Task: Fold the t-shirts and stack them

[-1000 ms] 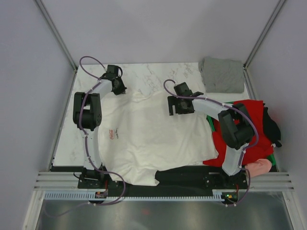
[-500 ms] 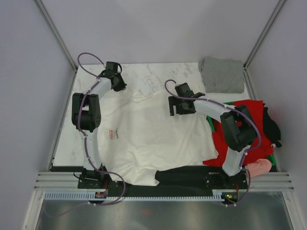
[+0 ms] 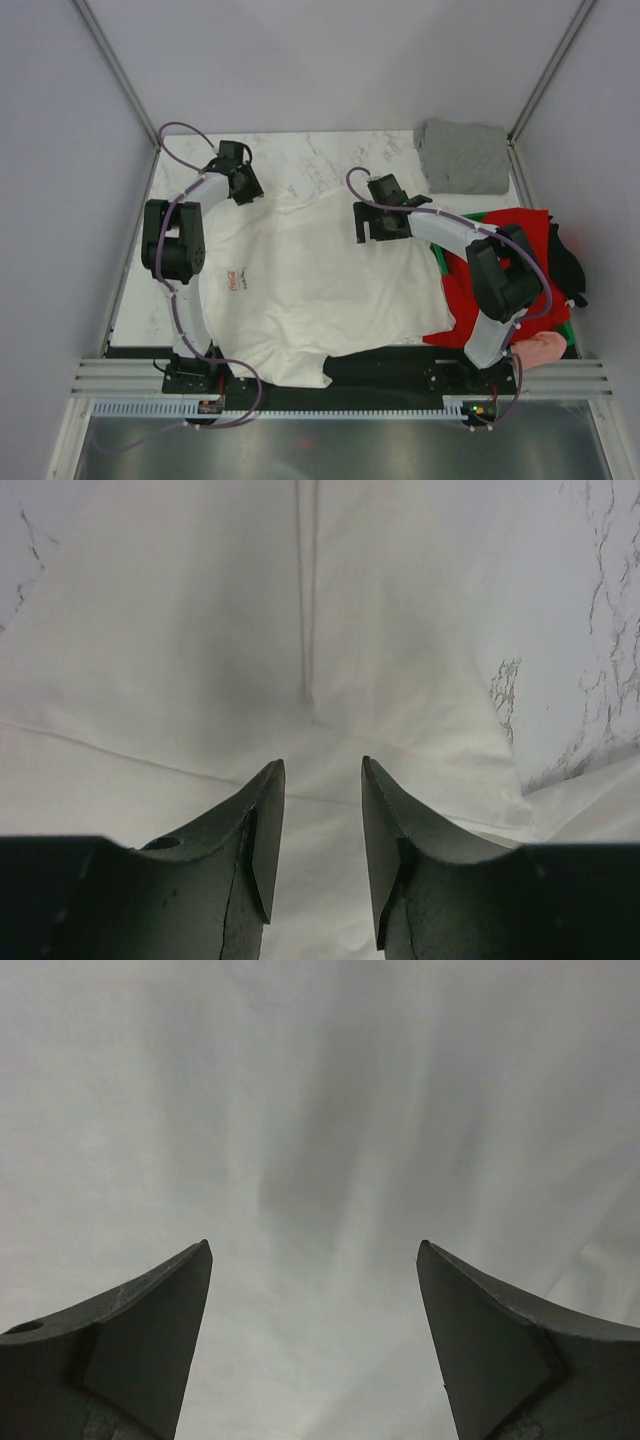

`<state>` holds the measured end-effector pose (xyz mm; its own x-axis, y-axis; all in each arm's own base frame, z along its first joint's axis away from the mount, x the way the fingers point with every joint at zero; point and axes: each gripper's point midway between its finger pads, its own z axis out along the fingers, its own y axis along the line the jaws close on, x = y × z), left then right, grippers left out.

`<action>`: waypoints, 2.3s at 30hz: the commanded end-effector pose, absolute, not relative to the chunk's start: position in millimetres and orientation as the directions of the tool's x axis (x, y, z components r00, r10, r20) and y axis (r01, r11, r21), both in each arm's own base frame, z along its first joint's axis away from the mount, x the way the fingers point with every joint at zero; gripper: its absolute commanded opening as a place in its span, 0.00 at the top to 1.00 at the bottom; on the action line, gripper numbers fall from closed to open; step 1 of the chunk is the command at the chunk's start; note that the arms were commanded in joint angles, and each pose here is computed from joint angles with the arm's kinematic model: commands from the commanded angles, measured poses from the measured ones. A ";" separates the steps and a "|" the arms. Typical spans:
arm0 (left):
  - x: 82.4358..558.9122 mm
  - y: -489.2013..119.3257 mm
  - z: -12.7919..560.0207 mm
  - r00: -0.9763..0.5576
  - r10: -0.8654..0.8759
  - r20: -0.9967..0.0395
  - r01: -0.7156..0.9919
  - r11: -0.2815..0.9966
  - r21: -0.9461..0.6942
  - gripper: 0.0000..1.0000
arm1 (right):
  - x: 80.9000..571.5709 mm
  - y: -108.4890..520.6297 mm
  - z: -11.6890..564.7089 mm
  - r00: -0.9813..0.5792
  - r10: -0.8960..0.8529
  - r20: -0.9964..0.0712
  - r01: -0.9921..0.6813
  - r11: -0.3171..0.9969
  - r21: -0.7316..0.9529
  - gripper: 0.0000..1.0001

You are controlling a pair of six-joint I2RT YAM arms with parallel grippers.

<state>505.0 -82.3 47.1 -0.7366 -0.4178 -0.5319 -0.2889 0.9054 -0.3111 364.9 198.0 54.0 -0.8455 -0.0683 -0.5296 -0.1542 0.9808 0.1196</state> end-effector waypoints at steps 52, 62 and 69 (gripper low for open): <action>554.8 -96.9 60.2 -0.656 -0.461 -0.598 -0.300 0.886 -0.354 0.98 | 361.4 191.6 35.5 -0.848 -0.077 -0.524 -0.151 0.984 0.099 0.09; 653.0 -165.7 165.4 -0.555 -0.422 -0.717 -0.022 0.869 -0.494 0.75 | 364.4 195.5 41.7 -0.845 -0.065 -0.532 -0.149 0.982 0.116 0.09; 582.7 -151.2 178.4 -0.605 -0.386 -0.697 -0.095 0.903 -0.418 0.36 | 357.4 190.6 56.4 -0.837 -0.055 -0.545 -0.144 0.982 0.122 0.09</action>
